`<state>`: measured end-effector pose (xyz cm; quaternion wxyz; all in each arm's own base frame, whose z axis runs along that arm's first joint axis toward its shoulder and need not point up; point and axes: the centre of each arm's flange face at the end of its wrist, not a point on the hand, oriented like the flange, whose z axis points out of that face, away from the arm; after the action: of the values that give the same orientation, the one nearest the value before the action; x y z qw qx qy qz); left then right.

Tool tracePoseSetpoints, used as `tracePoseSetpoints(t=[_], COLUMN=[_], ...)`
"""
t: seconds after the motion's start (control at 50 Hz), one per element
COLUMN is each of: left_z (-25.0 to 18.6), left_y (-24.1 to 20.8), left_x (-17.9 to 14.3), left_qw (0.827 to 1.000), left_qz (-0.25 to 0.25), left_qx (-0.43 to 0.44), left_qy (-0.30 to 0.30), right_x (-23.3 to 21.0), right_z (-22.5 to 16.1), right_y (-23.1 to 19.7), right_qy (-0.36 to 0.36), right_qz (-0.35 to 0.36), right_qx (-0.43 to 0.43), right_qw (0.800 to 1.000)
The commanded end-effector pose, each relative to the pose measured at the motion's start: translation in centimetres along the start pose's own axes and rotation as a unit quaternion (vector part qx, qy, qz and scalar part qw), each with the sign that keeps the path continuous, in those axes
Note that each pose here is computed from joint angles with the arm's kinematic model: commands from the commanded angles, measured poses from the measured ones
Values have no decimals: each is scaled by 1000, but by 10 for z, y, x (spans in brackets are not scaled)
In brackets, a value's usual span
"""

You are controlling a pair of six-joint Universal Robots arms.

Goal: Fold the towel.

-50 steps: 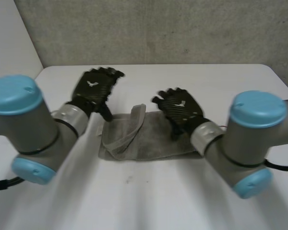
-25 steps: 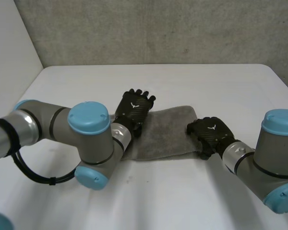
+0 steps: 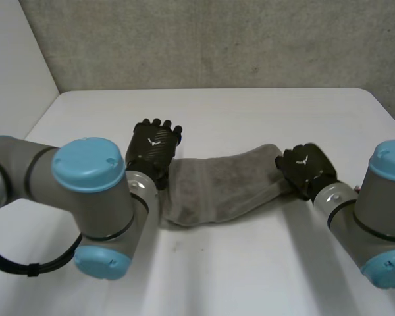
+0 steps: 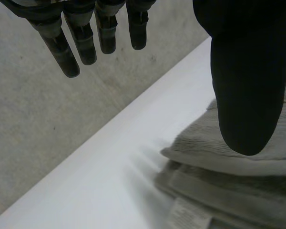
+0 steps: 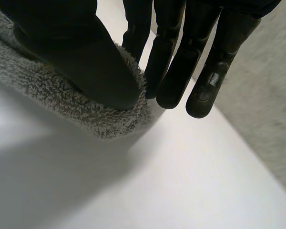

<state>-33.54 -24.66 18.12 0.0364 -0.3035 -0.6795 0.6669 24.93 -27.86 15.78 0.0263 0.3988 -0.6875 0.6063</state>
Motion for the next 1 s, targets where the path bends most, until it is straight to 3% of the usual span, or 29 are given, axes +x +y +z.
tracePoseSetpoints(t=[0.02, 0.08, 0.12, 0.14, 0.18, 0.2, 0.24, 0.34, 0.48, 0.52, 0.54, 0.58, 0.6, 0.62, 0.66, 0.68, 0.72, 0.76, 0.82, 1.0], left_z=[-21, -25, -25, -25, -25, -24, -25, -27, -26, -24, -24, -22, -22, -22, -20, -20, -16, -15, -13, -7], left_y=[-22, -23, -22, -21, -19, -16, -13, -8, -12, -20, -20, -30, -30, -35, -40, -41, -41, -38, -28, 20], left_x=[-13, -28, -38, -49, -59, -68, -73, -74, -70, -69, -69, -65, -65, -59, -45, -45, -28, -18, 1, 22], left_qw=[1000, 999, 999, 998, 998, 997, 997, 998, 996, 996, 995, 994, 994, 993, 992, 992, 990, 989, 988, 981], left_qz=[-5, -7, -10, -12, -14, -17, -18, -32, -68, -80, -80, -95, -95, -103, -117, -117, -132, -139, -148, -159], left_qx=[22, 20, 17, 14, 11, 6, 1, -3, 8, 22, 22, 39, 39, 47, 55, 55, 53, 47, 17, -96], left_qy=[-9, -26, -39, -53, -65, -77, -81, -63, -48, -46, -46, -39, -39, -30, -12, -12, 10, 23, 46, 49], right_x=[11, -9, -44, -44, -95, -95, -144, -184, -166, -135, -135, -100, -100, -85, -67, -67, -49, -40, -37, -47], right_z=[1, -2, -9, -9, -12, -12, -24, -38, -43, -34, -34, -27, -27, -28, -29, -29, -23, -19, -9, 23], right_y=[-27, -63, -94, -94, -95, -95, -86, -63, -82, -88, -88, -92, -92, -96, -99, -99, -92, -89, -82, -64], right_qy=[26, 7, -40, -41, -129, -130, -220, -285, -257, -228, -228, -197, -197, -184, -176, -176, -173, -174, -184, -209], right_qz=[-69, -85, -99, -99, -112, -112, -131, -180, -175, -110, -110, -13, -12, 39, 138, 138, 220, 253, 289, 286], right_qx=[29, 91, 152, 152, 185, 185, 207, 210, 230, 210, 210, 182, 182, 174, 152, 151, 108, 87, 48, -18], right_qw=[997, 992, 983, 983, 968, 968, 944, 918, 922, 944, 944, 963, 963, 967, 963, 963, 954, 948, 938, 935])
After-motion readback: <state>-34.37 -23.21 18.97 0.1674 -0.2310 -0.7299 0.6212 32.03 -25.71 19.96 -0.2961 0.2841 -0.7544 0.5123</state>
